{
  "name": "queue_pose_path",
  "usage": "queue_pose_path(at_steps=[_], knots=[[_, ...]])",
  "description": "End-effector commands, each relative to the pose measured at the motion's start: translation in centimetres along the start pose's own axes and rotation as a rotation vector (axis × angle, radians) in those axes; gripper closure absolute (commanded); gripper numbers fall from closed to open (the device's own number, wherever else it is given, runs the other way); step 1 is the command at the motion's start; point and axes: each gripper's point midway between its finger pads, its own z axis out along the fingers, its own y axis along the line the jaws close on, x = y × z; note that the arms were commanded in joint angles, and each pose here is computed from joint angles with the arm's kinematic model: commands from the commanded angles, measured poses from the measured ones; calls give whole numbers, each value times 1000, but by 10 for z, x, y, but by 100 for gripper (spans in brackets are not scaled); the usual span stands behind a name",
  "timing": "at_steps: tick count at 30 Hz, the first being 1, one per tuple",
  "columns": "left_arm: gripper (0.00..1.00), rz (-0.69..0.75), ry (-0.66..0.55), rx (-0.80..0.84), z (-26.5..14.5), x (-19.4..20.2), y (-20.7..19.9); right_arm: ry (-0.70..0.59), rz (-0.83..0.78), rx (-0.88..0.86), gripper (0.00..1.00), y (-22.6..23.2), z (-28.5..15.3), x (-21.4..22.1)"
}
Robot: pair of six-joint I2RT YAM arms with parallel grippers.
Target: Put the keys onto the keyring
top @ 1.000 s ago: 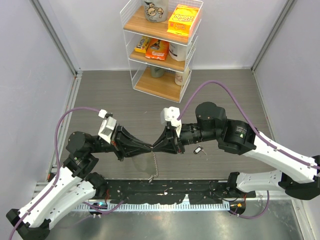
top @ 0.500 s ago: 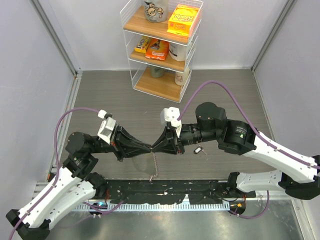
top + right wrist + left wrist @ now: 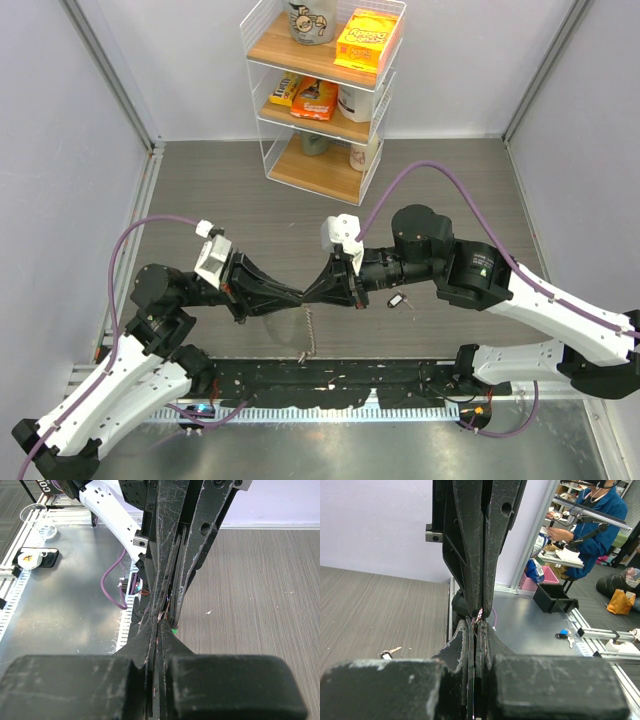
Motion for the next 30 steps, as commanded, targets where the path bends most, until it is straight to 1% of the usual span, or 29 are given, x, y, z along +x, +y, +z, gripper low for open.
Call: queue_pose_path(at_steps=[1, 9, 14, 17, 22, 25, 27, 28, 30], knots=[[100, 49, -37, 32, 1, -12, -9, -97, -47, -14, 95, 8, -8, -32], [99, 41, -41, 43, 1, -14, -12, -126, -63, 10, 94, 7, -11, -34], [89, 48, -59, 29, 0, -16, -11, -134, -44, 49, 95, 3, -15, -34], [87, 46, -55, 34, 2, -18, -11, -154, -39, 69, 95, 3, -21, -37], [86, 42, -51, 46, 5, -24, -12, -165, -38, 67, 95, 6, -25, -38], [90, 43, -50, 49, 5, -24, -12, -164, -55, 56, 95, 11, -29, -40], [98, 46, -55, 43, 5, -26, -12, -166, -64, 48, 95, 13, -31, -38], [100, 44, -54, 44, 5, -27, -12, -167, -71, 30, 95, 16, -31, -38], [100, 42, -52, 43, 5, -26, -12, -168, -82, 14, 95, 19, -32, -41]])
